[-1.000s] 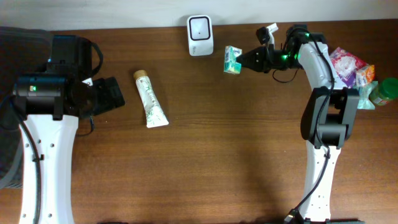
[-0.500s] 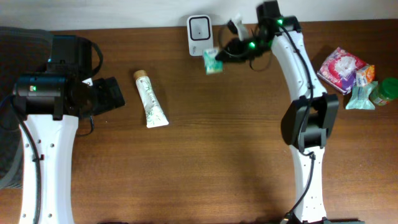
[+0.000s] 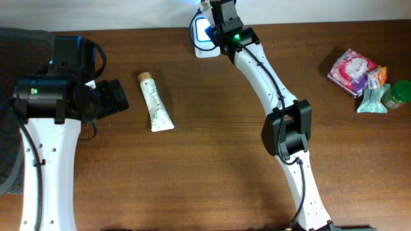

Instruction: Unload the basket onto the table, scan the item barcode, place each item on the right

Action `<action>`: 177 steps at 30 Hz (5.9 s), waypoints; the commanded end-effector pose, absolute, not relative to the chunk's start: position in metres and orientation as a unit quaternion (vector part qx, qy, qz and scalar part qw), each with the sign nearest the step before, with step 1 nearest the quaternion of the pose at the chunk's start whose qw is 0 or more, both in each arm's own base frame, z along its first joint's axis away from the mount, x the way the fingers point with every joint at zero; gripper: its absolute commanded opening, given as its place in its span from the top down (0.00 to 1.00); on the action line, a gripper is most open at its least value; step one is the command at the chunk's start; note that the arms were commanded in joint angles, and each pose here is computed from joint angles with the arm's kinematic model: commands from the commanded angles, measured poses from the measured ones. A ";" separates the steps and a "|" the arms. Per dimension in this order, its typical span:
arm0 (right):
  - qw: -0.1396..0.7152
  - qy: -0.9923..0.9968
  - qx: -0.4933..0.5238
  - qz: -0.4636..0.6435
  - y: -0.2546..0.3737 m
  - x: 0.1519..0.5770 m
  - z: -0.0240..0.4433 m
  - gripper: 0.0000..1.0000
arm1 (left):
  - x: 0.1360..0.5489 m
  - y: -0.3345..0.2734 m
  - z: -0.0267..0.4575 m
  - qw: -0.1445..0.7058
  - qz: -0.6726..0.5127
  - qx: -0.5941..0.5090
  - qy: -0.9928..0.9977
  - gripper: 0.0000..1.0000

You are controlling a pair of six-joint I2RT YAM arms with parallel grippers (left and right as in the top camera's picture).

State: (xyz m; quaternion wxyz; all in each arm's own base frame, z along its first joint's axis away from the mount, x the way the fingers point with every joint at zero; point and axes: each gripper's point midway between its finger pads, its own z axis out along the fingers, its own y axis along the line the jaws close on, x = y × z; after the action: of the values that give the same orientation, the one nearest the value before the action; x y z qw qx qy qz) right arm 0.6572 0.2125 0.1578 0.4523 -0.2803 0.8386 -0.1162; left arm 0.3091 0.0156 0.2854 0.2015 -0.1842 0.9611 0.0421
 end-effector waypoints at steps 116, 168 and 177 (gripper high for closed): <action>0.148 0.940 -0.238 0.196 0.416 0.422 0.014 0.96 | 0.308 0.017 0.290 0.210 0.041 -0.193 0.958 0.01; -0.041 0.976 -0.200 0.079 0.224 0.419 0.042 0.01 | 0.308 0.017 0.290 0.210 0.041 -0.193 0.958 0.01; -0.075 0.966 -0.197 0.150 0.246 0.400 0.004 0.96 | 0.308 0.017 0.290 0.210 0.041 -0.193 0.958 0.01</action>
State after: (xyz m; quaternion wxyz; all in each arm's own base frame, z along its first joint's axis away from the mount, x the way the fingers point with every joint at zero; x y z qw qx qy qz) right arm 0.4096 0.2391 0.0095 -0.0557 -0.2136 0.9660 0.1345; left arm 0.3090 0.0156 0.2854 0.2013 -0.1842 0.9611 0.0421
